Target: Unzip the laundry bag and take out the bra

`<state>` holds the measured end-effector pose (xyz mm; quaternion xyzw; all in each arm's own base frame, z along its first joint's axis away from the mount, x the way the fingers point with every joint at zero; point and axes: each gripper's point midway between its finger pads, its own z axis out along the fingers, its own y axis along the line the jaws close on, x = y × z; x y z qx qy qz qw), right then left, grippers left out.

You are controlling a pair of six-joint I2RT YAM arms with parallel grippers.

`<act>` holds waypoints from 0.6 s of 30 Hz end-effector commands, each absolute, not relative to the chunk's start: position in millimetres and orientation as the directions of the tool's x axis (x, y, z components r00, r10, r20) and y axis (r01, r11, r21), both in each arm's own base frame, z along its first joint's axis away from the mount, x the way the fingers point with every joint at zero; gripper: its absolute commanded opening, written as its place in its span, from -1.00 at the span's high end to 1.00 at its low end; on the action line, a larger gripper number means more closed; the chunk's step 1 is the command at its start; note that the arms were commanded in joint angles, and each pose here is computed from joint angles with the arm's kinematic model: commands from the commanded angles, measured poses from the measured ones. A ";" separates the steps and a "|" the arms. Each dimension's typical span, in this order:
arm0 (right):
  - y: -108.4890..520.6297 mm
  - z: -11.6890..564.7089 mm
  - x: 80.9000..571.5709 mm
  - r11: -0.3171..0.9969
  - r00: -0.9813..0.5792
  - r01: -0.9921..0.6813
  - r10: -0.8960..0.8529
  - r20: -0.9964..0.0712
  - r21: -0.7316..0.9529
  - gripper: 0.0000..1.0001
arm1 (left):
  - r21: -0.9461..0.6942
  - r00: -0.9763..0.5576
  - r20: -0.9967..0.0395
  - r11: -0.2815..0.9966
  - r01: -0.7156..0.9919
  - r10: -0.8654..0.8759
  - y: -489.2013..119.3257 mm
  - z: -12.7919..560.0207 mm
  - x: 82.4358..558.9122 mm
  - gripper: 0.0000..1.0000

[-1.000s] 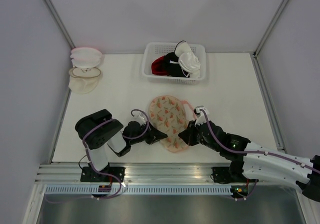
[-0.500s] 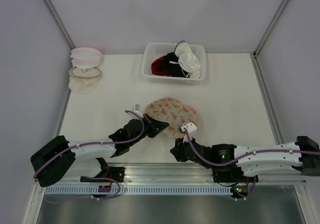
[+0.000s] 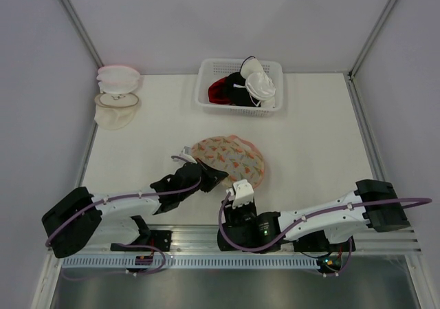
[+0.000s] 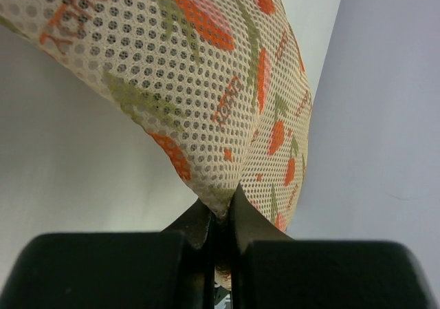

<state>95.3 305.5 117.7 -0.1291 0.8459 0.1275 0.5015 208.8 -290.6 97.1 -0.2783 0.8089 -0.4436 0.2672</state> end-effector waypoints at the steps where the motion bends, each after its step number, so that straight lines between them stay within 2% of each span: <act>1: 291.6 129.6 112.1 0.968 -0.388 -0.245 -0.044 -0.921 0.057 -0.13 | -0.878 -0.639 -0.143 0.395 -0.271 -0.756 -282.5 112.9 215.8 0.95; 8: 292.6 116.7 119.2 0.963 -0.410 -0.249 -0.012 -0.912 0.099 -0.11 | -0.887 -0.659 -0.115 0.376 -0.269 -0.743 -288.1 115.7 211.0 0.96; 10: 302.3 117.5 120.5 0.952 -0.437 -0.258 0.040 -0.899 0.167 -0.09 | -0.889 -0.660 -0.105 0.368 -0.273 -0.744 -289.1 114.8 211.1 0.95; 18: 304.1 109.1 135.1 0.933 -0.462 -0.265 0.097 -0.881 0.242 -0.08 | -0.900 -0.674 -0.080 0.344 -0.267 -0.734 -293.8 117.1 208.0 0.95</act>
